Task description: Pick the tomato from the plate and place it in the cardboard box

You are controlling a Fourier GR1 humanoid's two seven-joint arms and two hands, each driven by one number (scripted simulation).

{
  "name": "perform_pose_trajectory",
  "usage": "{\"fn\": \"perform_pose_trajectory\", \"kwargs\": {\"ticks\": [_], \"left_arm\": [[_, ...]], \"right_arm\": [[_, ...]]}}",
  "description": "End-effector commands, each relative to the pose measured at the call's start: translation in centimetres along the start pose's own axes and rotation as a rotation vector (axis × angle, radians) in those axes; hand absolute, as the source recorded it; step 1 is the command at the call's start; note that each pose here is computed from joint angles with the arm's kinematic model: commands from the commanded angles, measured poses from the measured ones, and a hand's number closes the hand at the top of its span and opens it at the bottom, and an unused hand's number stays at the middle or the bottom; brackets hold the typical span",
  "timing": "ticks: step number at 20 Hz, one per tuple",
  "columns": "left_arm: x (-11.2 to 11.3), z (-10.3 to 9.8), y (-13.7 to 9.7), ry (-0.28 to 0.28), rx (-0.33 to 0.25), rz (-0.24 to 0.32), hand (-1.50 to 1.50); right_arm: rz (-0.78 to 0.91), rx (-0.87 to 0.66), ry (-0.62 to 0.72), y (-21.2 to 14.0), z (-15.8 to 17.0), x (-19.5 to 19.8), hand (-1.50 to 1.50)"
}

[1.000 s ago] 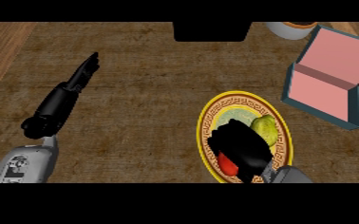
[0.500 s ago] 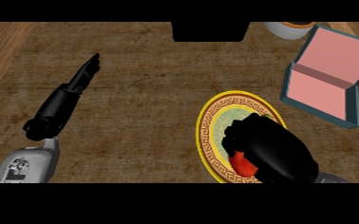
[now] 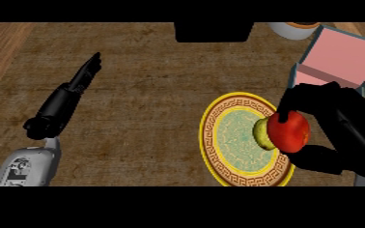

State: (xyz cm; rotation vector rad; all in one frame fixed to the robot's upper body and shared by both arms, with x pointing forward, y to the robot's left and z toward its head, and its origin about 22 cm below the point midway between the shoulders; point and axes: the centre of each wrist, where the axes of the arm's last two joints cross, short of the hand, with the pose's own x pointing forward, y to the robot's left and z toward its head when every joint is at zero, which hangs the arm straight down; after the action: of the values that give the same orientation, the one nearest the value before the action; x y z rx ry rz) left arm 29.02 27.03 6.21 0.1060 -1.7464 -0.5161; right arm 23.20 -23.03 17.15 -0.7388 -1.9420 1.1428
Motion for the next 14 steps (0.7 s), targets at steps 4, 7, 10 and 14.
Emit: {"fn": "perform_pose_trajectory", "kwargs": {"ticks": [4, 7, 10, 14], "left_arm": [[0.2, -0.6, -1.0, 0.018, -0.02, -0.001, 0.0], [1.3, -0.6, -0.9, -0.014, -0.009, -0.002, 0.0], [0.5, -1.2, 0.6, -0.014, -0.017, -0.002, 0.0], [0.7, -0.8, -1.5, -0.011, -0.015, -0.001, 0.0]], "right_arm": [[-0.049, -0.158, 0.24, -4.8, -2.2, -5.4, 1.5], [-0.059, -0.184, 0.314, -7.5, -3.0, -8.6, 1.5], [-0.003, -0.161, 0.341, -7.7, -4.5, -11.9, 1.5], [0.102, -0.026, 0.375, -8.5, -4.9, -15.0, 1.5]]}}
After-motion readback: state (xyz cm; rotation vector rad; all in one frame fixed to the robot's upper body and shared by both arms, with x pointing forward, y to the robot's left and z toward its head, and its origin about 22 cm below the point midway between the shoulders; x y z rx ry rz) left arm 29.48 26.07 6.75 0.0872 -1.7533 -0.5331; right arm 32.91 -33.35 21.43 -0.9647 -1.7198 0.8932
